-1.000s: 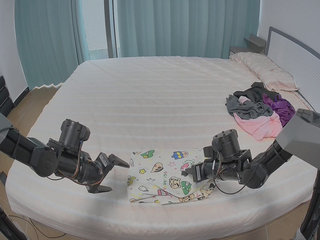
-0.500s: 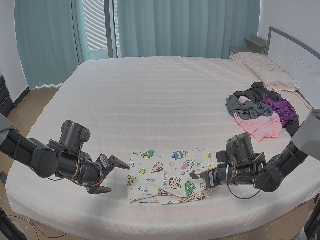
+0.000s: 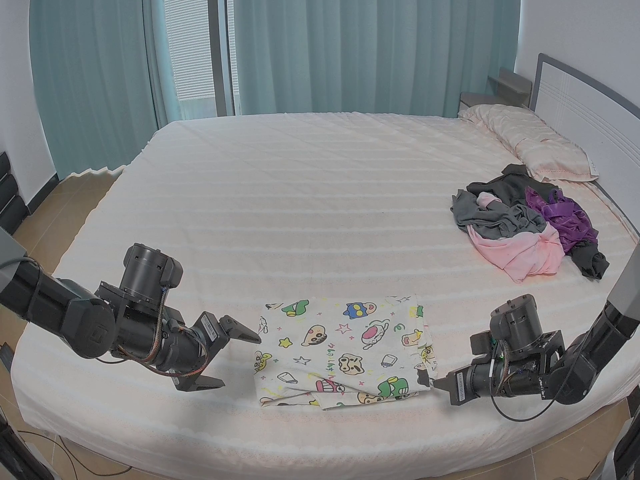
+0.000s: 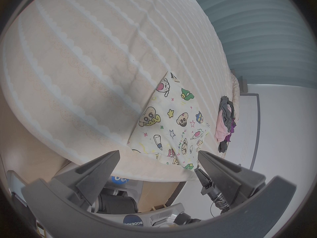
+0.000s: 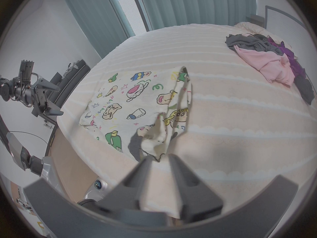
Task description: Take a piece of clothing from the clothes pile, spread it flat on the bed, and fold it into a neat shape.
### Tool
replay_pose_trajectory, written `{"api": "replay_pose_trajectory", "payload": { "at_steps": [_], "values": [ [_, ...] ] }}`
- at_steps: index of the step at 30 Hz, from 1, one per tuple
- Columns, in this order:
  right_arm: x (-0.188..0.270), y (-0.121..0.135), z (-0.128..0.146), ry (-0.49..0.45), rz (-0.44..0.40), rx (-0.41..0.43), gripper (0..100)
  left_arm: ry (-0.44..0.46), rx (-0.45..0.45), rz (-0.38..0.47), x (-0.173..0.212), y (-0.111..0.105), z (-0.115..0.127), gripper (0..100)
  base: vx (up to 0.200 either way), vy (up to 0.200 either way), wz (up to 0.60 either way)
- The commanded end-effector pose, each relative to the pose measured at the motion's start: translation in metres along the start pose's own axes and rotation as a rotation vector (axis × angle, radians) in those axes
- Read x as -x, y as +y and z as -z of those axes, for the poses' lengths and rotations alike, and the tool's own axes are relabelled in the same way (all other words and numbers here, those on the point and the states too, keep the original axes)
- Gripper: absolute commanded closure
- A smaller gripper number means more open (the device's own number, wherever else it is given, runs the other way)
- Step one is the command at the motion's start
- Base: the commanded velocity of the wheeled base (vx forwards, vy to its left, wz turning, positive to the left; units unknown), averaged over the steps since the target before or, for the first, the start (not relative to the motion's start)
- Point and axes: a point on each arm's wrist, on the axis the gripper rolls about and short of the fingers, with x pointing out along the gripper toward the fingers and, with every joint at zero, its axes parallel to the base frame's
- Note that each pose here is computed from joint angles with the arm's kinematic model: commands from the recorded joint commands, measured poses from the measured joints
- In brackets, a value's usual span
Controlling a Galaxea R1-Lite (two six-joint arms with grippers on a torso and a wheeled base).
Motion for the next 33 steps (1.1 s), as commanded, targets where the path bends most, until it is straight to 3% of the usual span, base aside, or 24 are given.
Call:
{"api": "replay_pose_trajectory", "payload": {
  "at_steps": [1, 7, 9, 12, 20, 28, 33],
  "values": [
    [0.001, -0.009, 0.010, 0.023, 0.029, -0.021, 0, 0.002, 0.001, -0.002, -0.001, 0.000, 0.000, 0, 0.000, 0.000, 0.00],
    [0.011, -0.021, 0.004, -0.025, 0.049, -0.064, 0, 0.004, 0.002, -0.006, -0.001, 0.002, 0.001, 0, 0.000, 0.000, 0.00],
    [0.018, -0.023, -0.010, -0.090, 0.036, -0.117, 0, 0.007, 0.001, -0.005, -0.001, 0.001, 0.001, 0, 0.000, 0.000, 0.00],
    [0.016, -0.013, -0.024, -0.127, -0.028, -0.211, 0, 0.007, 0.001, -0.005, -0.001, 0.001, 0.001, 0, 0.000, 0.000, 0.00],
    [0.003, 0.018, -0.045, -0.156, -0.132, -0.327, 0, 0.007, 0.002, -0.006, -0.001, 0.002, 0.001, 0, 0.000, 0.000, 0.00],
    [-0.022, 0.048, -0.035, -0.058, -0.203, -0.459, 0, 0.011, 0.004, -0.010, -0.003, 0.002, 0.001, 0, 0.000, 0.000, 0.00],
    [-0.031, 0.047, -0.023, 0.017, -0.205, -0.468, 0, 0.013, 0.005, -0.013, -0.004, 0.003, 0.001, 0, 0.000, 0.000, 0.00]
  ]
}}
